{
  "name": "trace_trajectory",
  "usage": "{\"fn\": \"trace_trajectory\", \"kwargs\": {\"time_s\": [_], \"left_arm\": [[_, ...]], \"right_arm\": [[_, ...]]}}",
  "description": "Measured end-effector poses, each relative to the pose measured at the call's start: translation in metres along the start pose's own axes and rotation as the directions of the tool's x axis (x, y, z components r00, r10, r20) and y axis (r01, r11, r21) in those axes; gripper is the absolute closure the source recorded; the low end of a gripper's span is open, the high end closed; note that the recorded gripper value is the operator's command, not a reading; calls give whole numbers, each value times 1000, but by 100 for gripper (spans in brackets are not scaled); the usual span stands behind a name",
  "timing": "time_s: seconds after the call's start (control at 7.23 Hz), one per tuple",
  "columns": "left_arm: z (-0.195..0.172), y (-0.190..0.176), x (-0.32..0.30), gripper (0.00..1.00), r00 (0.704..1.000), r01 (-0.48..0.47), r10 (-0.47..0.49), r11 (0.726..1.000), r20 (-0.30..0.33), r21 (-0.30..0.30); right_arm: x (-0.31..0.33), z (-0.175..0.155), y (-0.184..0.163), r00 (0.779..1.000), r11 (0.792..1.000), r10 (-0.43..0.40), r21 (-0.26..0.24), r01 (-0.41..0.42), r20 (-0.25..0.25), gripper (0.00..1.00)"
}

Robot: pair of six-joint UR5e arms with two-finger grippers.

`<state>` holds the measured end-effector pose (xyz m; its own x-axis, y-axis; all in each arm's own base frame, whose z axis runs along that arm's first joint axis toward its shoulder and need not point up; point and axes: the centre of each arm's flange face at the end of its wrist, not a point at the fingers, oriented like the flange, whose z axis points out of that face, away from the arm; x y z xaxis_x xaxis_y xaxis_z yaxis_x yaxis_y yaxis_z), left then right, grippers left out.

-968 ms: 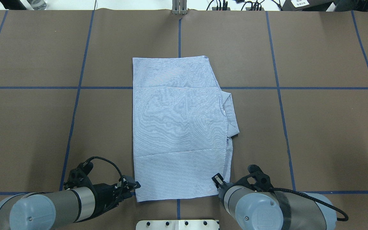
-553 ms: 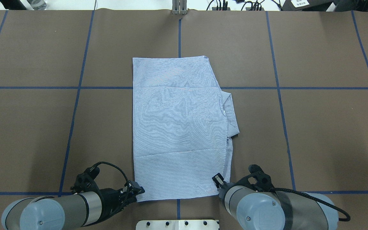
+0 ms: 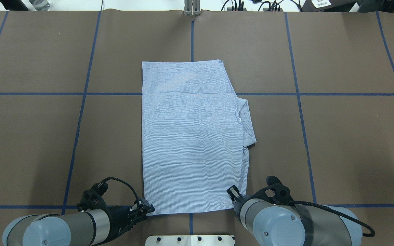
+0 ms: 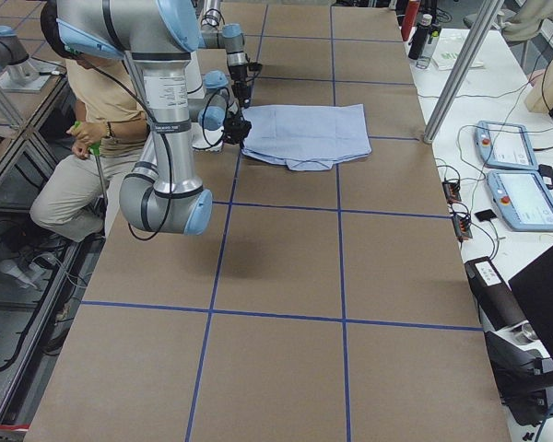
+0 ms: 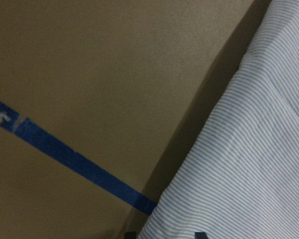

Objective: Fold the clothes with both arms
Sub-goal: 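Bring the left gripper to the other near corner and grasp the near edge with both, then lift the near edge with both grippers and fold it over toward the far edge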

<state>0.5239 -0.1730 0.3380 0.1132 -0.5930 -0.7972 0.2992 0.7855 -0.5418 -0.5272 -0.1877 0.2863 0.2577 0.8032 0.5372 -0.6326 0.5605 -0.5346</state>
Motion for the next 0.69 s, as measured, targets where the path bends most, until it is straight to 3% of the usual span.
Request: {"fn": "trace_trajectory", "kwargs": {"time_s": [0.14,0.28,0.41,0.69], "left_arm": [[2,0,-2,72,1000,-1,1,1000,3,1],[4,-1,-4,93,1000,-2,2,1000,9,5],[6,-2,-5,100,1000,-2,2,1000,11,8],[1,1,0,100,1000,0,0,1000,0,-1]], "right_arm": [[0,0,0,1000,1000,0,0,0,0,100],[0,-1,0,1000,1000,0,-1,0,1,100],[-1,-1,1,1000,1000,0,-2,0,2,100],[-2,-5,1,1000,1000,2,-8,-2,7,100]]}}
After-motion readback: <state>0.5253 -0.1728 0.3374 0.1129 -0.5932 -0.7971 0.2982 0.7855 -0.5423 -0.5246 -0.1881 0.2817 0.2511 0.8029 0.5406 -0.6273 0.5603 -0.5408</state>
